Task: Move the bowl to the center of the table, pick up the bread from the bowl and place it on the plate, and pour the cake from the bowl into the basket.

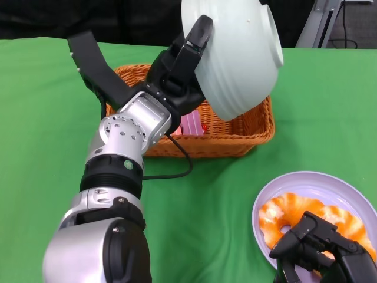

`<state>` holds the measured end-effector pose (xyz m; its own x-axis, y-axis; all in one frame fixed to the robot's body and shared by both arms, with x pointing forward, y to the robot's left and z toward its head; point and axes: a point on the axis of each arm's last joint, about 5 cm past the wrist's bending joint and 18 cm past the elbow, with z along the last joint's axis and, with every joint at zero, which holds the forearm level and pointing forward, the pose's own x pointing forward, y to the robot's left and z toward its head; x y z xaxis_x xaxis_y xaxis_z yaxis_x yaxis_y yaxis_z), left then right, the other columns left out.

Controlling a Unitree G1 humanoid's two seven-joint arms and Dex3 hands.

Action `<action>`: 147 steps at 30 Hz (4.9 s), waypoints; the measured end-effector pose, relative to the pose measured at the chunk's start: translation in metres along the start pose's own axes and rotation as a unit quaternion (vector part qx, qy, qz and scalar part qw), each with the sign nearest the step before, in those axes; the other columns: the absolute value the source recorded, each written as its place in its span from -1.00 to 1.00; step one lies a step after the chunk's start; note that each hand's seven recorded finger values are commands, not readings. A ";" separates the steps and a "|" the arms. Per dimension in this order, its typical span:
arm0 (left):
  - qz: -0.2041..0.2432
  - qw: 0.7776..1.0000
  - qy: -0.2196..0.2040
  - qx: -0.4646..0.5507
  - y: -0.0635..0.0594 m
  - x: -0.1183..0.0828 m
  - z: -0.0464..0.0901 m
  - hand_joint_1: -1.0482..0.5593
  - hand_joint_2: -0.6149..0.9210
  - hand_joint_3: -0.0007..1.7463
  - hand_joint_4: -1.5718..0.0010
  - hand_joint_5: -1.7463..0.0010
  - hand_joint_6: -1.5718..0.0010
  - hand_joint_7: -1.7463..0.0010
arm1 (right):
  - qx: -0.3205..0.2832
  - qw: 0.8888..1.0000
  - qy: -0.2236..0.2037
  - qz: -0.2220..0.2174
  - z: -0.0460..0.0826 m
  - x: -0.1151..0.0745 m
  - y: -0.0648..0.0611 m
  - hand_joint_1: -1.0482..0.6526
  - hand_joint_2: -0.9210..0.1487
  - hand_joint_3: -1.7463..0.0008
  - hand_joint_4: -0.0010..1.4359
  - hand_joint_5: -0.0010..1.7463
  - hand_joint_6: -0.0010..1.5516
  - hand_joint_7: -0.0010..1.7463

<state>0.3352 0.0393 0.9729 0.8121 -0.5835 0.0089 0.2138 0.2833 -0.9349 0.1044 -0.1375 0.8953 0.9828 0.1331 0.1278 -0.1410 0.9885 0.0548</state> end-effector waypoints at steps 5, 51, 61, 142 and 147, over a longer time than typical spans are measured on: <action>0.000 1.000 0.003 0.000 0.000 0.000 0.001 0.10 0.80 -0.12 0.07 -1.00 0.19 -0.84 | -0.002 1.000 0.002 -0.002 0.000 -0.001 0.000 0.21 -0.26 -0.36 -0.05 0.94 -0.21 0.69; -0.300 0.566 -0.152 0.753 -0.023 -0.082 0.075 -0.05 0.97 -0.44 0.07 -1.00 0.19 -0.68 | -0.013 1.000 -0.007 0.004 0.003 0.011 0.000 0.16 -0.22 -0.38 -0.03 0.90 -0.19 0.69; -0.331 0.446 -0.201 0.807 -0.007 -0.105 0.076 0.12 0.53 0.10 0.16 -1.00 0.21 -0.71 | -0.011 1.000 0.000 0.008 0.003 0.012 -0.001 0.17 -0.25 -0.37 -0.06 0.91 -0.20 0.67; -0.204 0.288 0.054 0.934 0.070 -0.204 0.058 -0.99 1.00 -0.77 0.81 1.00 0.75 1.00 | -0.017 1.000 -0.002 -0.002 0.012 0.007 0.002 0.17 -0.25 -0.36 -0.02 0.90 -0.19 0.66; -0.192 0.353 0.134 0.906 0.059 -0.209 0.066 -1.00 1.00 -0.73 1.00 1.00 0.99 1.00 | -0.016 1.000 -0.002 0.002 0.011 0.007 0.003 0.18 -0.25 -0.36 0.00 0.90 -0.18 0.67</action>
<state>0.2142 0.2285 0.9393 0.5058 -0.8256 -0.2503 0.4742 0.0237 0.8801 0.1099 -0.1346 0.9078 0.9819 0.1364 0.1311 -0.1406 0.9898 0.0236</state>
